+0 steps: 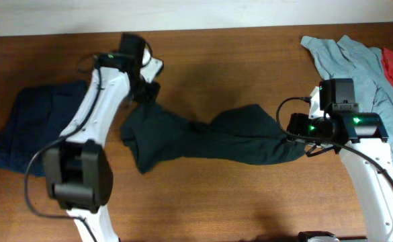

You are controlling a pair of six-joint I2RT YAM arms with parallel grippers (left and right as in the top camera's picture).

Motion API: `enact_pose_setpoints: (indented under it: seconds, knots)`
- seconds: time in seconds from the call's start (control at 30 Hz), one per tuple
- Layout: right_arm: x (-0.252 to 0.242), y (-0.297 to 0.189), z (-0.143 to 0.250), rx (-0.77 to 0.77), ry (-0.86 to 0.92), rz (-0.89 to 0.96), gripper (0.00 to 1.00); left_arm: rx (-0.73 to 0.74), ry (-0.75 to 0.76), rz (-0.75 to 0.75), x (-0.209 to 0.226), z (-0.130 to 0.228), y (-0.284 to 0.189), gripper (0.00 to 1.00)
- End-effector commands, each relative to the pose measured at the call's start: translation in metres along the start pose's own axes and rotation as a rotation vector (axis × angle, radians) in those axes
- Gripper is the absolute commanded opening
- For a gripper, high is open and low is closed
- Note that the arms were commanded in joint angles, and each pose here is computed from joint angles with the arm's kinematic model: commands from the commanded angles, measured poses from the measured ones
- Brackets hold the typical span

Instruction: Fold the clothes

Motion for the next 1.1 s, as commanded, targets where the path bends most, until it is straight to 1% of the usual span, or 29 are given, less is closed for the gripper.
enact_pose_setpoints:
  seconds: [0.0, 0.13, 0.2, 0.33, 0.5, 0.6, 0.7, 0.83, 0.9, 1.0, 1.07]
  knots:
    - [0.001, -0.004, -0.011, -0.065, -0.002, -0.002, 0.64, -0.17, 0.013, -0.039, -0.003, -0.008, -0.092, 0.01]
    - [0.004, -0.002, -0.022, -0.128, -0.008, -0.022, 0.64, -0.207, 0.018, -0.035, -0.009, 0.002, -0.125, 0.01]
    - [0.007, 0.003, -0.031, -0.157, -0.013, -0.06, 0.64, -0.199, 0.022, -0.016, -0.014, 0.014, -0.14, 0.01]
    - [0.01, 0.021, -0.038, -0.132, -0.015, -0.098, 0.64, -0.187, 0.032, -0.007, -0.021, 0.023, -0.15, 0.01]
    - [0.007, 0.058, -0.037, 0.001, -0.003, -0.077, 0.64, -0.193, 0.038, -0.006, -0.023, 0.023, -0.152, 0.01]
    - [0.01, 0.084, -0.027, 0.14, -0.085, -0.156, 0.64, -0.194, 0.038, -0.006, -0.023, 0.023, -0.152, 0.01]
    - [0.01, 0.11, -0.017, 0.267, -0.102, -0.192, 0.59, -0.197, 0.038, -0.007, -0.023, 0.022, -0.152, 0.01]
    - [0.007, 0.129, -0.006, 0.374, -0.095, -0.188, 0.57, -0.196, 0.038, -0.01, -0.023, 0.022, -0.152, 0.01]
    - [0.007, 0.131, -0.003, 0.388, -0.106, -0.201, 0.57, -0.196, 0.038, -0.01, -0.023, 0.022, -0.152, 0.01]
    - [0.007, 0.131, -0.003, 0.387, -0.105, -0.2, 0.45, -0.204, 0.038, -0.012, -0.022, 0.021, -0.152, 0.01]
    - [0.007, 0.131, -0.003, 0.386, -0.103, -0.199, 0.33, -0.226, 0.032, -0.015, -0.023, 0.02, -0.158, 0.01]
Point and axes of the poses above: each gripper's point midway between its finger pads, its own y axis out along the fingers, its own x axis along the line the jaws close on, z = x × y, the point moved 10 cm from there along -y, back along the fingers, and after that the axes turned 4 degrees about -y, right-handed, at the moved point
